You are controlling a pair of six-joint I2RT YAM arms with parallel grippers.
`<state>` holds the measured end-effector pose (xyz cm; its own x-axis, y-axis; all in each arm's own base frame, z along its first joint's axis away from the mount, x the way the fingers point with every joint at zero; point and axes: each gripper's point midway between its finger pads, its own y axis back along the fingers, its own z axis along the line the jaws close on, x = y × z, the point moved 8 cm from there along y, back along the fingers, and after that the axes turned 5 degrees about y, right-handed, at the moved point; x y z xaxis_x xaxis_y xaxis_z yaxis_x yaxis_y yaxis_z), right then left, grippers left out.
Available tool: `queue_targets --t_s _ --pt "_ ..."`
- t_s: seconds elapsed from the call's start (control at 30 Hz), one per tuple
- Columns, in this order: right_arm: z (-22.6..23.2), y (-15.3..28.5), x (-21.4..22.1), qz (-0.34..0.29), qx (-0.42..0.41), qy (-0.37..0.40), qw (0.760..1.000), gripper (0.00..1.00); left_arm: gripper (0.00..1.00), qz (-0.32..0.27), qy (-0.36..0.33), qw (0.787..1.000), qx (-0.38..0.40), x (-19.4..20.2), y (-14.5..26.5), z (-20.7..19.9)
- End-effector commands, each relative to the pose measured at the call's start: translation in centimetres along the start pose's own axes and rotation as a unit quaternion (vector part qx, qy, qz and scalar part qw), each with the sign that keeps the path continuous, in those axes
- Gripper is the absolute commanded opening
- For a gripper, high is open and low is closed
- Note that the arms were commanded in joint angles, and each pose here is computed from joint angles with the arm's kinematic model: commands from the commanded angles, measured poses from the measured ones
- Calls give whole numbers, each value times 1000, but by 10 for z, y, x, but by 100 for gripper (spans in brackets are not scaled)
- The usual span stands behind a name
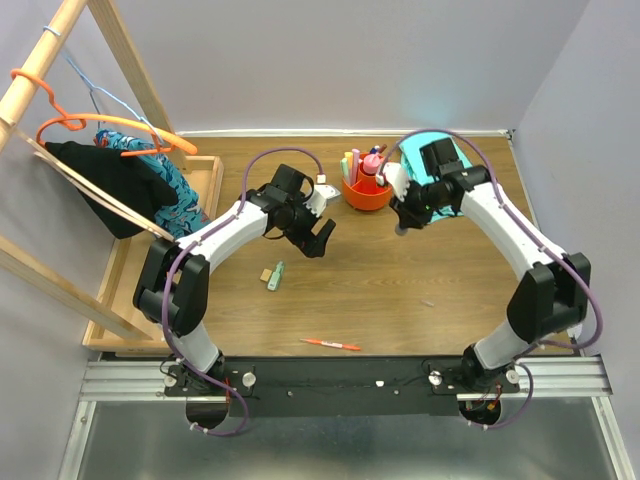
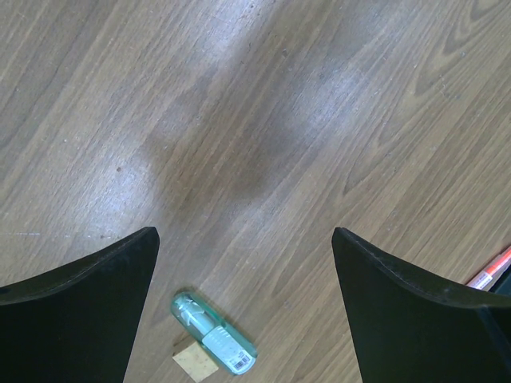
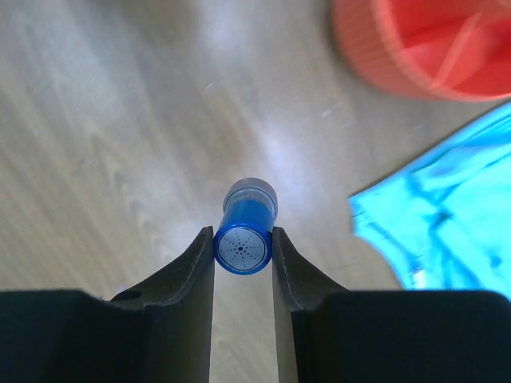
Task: Sort the stationery into containers
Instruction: Close the stationery at the center of the board, then place the stationery in the storage box.
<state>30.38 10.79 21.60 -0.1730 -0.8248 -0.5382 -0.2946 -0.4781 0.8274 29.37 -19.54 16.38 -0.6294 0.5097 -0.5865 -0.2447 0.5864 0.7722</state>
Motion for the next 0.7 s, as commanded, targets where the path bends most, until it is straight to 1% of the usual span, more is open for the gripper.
queue_targets --t_s 0.0,0.1,0.33,0.67 --pt "-42 7 -33 -23 64 -12 998 21 99 -16 -6 1000 3 -8 3 -1" --pt "-67 14 -51 -45 111 -12 993 23 99 -19 -7 1000 -1 -6 5 -1" --pt "-107 8 -63 -51 153 -11 987 23 99 -20 -10 1000 -10 -4 9 0" --pt "-133 -25 -65 -60 158 -20 985 23 99 -19 -10 1000 -15 -7 9 2"
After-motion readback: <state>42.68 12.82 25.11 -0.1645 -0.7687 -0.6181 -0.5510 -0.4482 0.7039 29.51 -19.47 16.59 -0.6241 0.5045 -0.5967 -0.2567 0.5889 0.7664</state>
